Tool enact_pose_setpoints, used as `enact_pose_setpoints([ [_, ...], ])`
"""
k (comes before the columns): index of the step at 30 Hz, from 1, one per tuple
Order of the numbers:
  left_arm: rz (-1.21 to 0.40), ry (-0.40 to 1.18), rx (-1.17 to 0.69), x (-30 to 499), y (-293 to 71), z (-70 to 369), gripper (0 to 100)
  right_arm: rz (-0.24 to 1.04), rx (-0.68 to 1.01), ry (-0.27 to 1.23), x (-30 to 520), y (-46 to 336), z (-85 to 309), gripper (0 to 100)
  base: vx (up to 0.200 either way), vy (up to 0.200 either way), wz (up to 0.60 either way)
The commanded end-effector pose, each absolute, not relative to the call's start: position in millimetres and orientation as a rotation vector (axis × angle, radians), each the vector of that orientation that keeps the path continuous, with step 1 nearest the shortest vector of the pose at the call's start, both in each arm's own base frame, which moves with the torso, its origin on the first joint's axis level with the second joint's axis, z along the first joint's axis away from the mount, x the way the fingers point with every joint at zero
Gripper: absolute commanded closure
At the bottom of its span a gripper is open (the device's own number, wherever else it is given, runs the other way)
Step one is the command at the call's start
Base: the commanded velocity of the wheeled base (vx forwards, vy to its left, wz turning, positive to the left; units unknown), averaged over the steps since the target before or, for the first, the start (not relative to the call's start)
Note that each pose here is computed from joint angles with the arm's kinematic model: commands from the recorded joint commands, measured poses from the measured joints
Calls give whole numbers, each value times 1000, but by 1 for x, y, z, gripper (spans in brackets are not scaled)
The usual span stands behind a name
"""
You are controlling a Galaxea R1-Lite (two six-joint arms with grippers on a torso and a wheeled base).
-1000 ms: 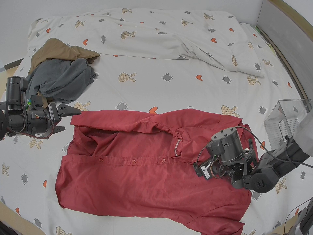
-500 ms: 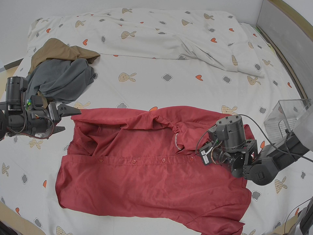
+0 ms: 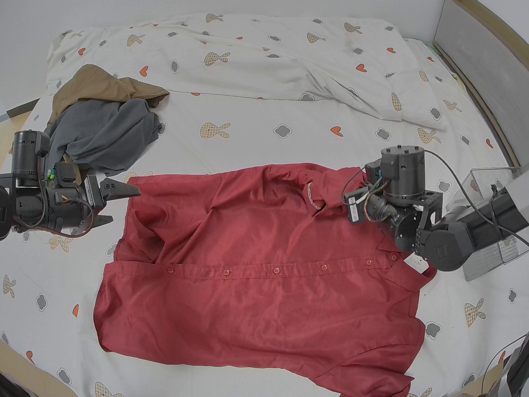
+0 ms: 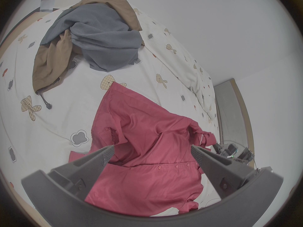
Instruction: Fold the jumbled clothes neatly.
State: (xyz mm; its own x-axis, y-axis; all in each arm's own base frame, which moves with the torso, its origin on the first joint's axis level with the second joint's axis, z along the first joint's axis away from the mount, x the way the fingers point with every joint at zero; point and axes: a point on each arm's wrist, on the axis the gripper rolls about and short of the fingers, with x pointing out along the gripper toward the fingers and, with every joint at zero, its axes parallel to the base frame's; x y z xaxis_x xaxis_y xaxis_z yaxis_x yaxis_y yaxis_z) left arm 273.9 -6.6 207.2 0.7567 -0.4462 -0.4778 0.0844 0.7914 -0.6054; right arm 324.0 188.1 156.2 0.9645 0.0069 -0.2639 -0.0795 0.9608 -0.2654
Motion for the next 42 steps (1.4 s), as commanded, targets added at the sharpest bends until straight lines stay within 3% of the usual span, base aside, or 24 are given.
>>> enact_pose_setpoints([
  [1,-309,661,-591,275,-7,205,0,-27,-243,216,352,186,165,100,0,0,0],
  [10,-313,660,-585,274,-7,205,0,-84,-198,139,380,196,179,100,0,0,0],
  [17,-315,660,-583,273,-8,205,0,-105,-197,143,411,202,157,100,0,0,0],
  [18,-315,660,-583,273,-8,205,0,-109,-192,136,415,203,155,0,0,0,0],
  [27,-321,668,-580,272,-10,203,0,-132,-135,78,434,200,159,0,0,0,0],
  [35,-327,672,-578,272,-12,203,0,-157,-19,-15,417,179,217,0,0,0,0],
  [42,-329,675,-576,272,-12,202,0,-172,226,-26,401,164,250,0,0,0,0],
])
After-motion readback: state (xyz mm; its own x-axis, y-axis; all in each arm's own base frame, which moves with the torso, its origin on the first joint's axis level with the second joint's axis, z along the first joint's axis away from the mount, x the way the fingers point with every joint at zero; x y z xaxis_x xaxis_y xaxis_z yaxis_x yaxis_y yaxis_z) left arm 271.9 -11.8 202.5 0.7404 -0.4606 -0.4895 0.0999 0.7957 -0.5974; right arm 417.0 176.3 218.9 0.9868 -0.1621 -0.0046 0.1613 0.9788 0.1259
